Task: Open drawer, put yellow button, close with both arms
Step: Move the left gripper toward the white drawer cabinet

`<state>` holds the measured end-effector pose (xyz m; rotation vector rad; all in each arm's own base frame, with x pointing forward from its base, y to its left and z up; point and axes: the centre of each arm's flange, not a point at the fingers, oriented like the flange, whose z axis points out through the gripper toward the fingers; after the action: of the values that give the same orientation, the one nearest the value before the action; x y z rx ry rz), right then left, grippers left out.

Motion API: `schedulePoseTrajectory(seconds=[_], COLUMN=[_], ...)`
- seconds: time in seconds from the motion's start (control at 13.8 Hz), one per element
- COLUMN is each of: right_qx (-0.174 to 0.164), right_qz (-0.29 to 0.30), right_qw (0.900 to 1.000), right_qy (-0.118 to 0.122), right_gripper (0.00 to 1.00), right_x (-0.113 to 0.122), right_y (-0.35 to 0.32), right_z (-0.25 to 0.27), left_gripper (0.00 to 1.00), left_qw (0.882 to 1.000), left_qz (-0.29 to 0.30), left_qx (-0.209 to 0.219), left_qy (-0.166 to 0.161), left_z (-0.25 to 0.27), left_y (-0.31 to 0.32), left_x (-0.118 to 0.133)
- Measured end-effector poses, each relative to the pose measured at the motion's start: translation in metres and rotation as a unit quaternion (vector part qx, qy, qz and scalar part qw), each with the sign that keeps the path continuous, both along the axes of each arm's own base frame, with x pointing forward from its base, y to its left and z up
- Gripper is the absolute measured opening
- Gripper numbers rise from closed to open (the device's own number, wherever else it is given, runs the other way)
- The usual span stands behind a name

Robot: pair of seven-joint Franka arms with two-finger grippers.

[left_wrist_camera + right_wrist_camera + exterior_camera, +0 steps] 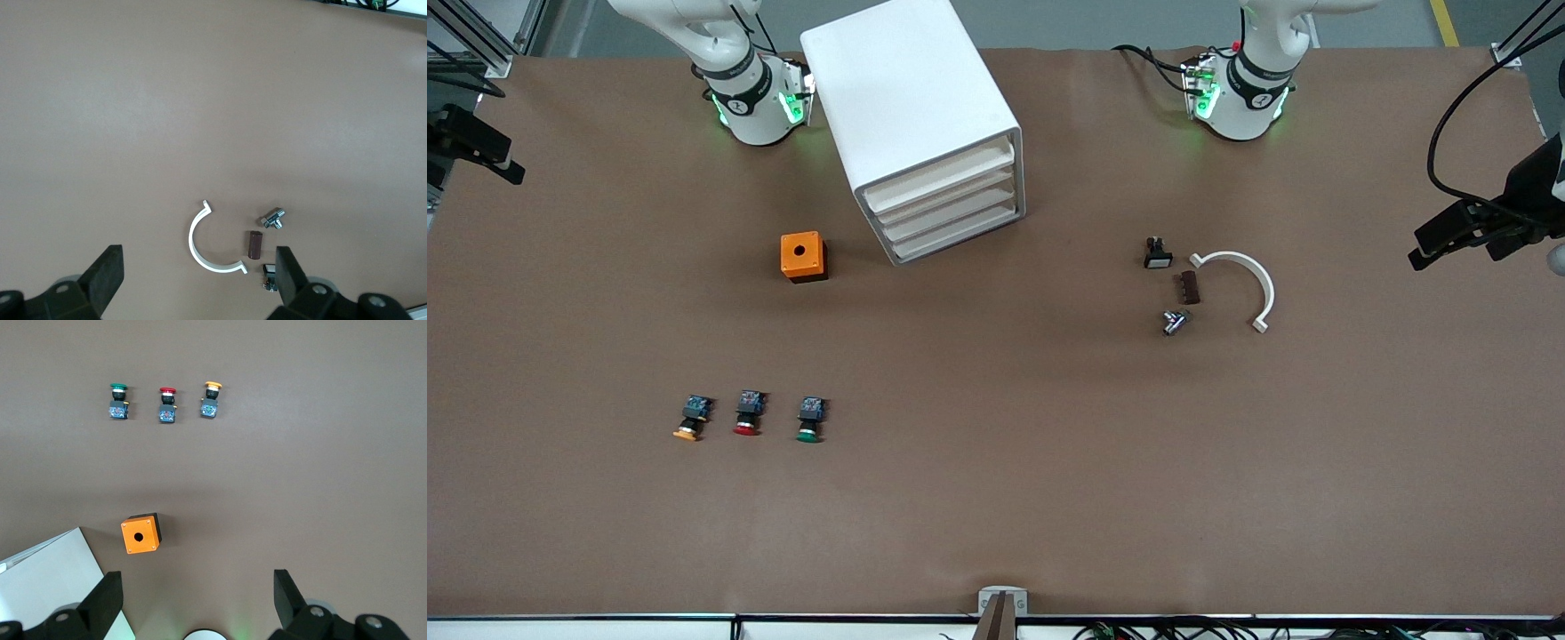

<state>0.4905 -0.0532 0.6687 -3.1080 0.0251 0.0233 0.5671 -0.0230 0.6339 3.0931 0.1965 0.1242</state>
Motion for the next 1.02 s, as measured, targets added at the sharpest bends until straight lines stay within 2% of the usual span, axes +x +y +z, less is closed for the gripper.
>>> schedulePoseTrajectory(seconds=[0.36,0.65,0.8,1.02], right_qx=[0.0,0.0,0.0,0.0], right_qz=[0.002,0.002,0.002,0.002], right_qw=[1.0,1.0,1.0,1.0], right_qy=[0.0,0.001,0.002,0.003], right_gripper=[1.0,1.0,1.0,1.0], right_x=[0.0,0.0,0.0,0.0], right_y=[0.002,0.002,0.003,0.003], right_z=[0.0,-0.001,-0.001,-0.002], left_gripper=[1.0,1.0,1.0,1.0], left_qw=[1.0,1.0,0.999,0.997], left_qz=[0.001,0.01,0.013,0.007], left_qx=[0.0,0.001,0.001,0.003], left_qy=[0.001,0.016,0.031,0.077], left_z=[0.0,-0.01,-0.025,-0.077], left_y=[0.001,0.012,0.014,0.007], left_x=[0.0,0.003,0.009,0.029])
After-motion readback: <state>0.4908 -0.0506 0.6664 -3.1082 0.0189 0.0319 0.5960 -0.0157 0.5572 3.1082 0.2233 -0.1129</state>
